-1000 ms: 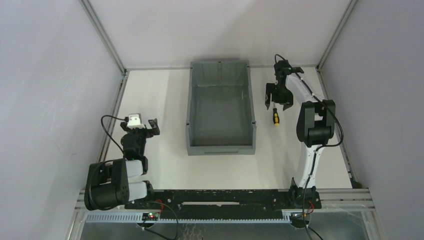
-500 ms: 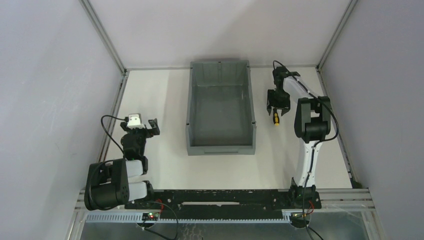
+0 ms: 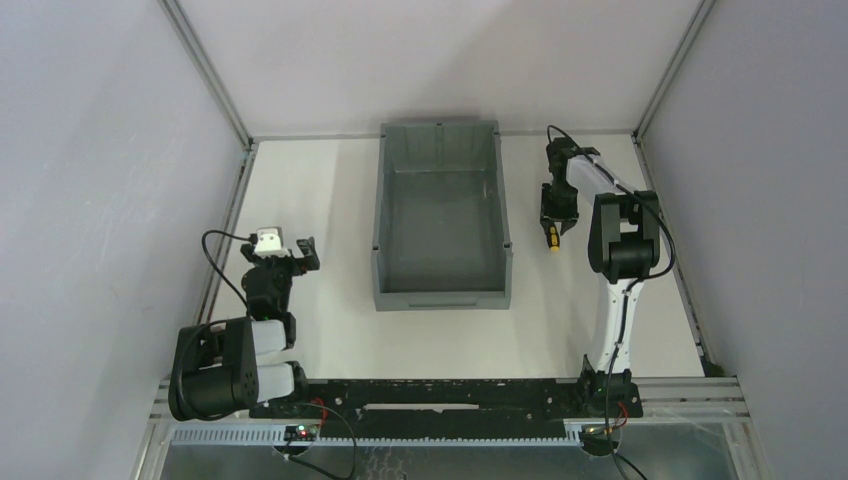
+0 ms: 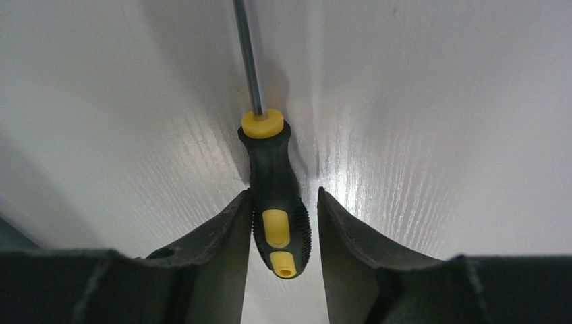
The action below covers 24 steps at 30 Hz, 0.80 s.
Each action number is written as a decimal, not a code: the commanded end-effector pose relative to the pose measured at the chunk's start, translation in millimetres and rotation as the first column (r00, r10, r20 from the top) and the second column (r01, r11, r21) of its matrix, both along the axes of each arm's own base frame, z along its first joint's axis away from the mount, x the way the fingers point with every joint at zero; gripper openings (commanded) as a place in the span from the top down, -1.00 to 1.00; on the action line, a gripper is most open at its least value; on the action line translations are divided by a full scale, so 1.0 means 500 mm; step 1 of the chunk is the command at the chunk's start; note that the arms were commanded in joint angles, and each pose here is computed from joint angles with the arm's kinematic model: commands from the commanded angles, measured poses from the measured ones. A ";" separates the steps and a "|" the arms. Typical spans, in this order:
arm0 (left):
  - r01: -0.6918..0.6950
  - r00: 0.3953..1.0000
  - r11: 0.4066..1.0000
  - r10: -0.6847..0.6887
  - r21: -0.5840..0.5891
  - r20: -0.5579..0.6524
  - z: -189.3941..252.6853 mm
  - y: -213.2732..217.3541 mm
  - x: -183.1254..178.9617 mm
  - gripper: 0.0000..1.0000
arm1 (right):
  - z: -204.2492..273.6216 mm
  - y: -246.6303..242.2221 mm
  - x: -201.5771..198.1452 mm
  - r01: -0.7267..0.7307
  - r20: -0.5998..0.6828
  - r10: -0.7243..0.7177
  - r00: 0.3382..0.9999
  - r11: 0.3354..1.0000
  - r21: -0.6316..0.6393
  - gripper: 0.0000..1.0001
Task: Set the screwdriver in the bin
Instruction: Pick up the screwdriver from the center of the board.
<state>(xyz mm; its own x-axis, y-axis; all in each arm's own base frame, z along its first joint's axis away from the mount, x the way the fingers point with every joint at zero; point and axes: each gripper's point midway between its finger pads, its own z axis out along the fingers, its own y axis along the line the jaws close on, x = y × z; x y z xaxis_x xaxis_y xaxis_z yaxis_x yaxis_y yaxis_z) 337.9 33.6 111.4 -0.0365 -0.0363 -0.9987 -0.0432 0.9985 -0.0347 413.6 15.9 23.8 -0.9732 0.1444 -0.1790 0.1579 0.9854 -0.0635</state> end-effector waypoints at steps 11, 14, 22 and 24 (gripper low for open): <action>-0.003 0.996 1.000 0.002 0.003 0.092 0.060 0.002 0.021 -1.00 | -0.027 -0.011 -0.013 0.018 -0.024 -0.018 1.000 1.000 0.005 0.52; -0.002 0.996 1.000 0.002 0.003 0.092 0.060 0.002 0.022 -1.00 | -0.021 -0.011 -0.012 0.023 -0.016 -0.023 1.000 1.000 0.016 0.62; -0.002 0.996 1.000 0.002 0.004 0.092 0.060 0.002 0.022 -1.00 | 0.034 0.017 0.002 0.029 0.047 -0.038 0.998 0.985 0.171 0.77; -0.002 0.996 1.000 0.002 0.003 0.092 0.060 0.002 0.022 -1.00 | 0.051 0.013 0.007 0.043 0.065 -0.060 0.996 0.971 0.234 0.77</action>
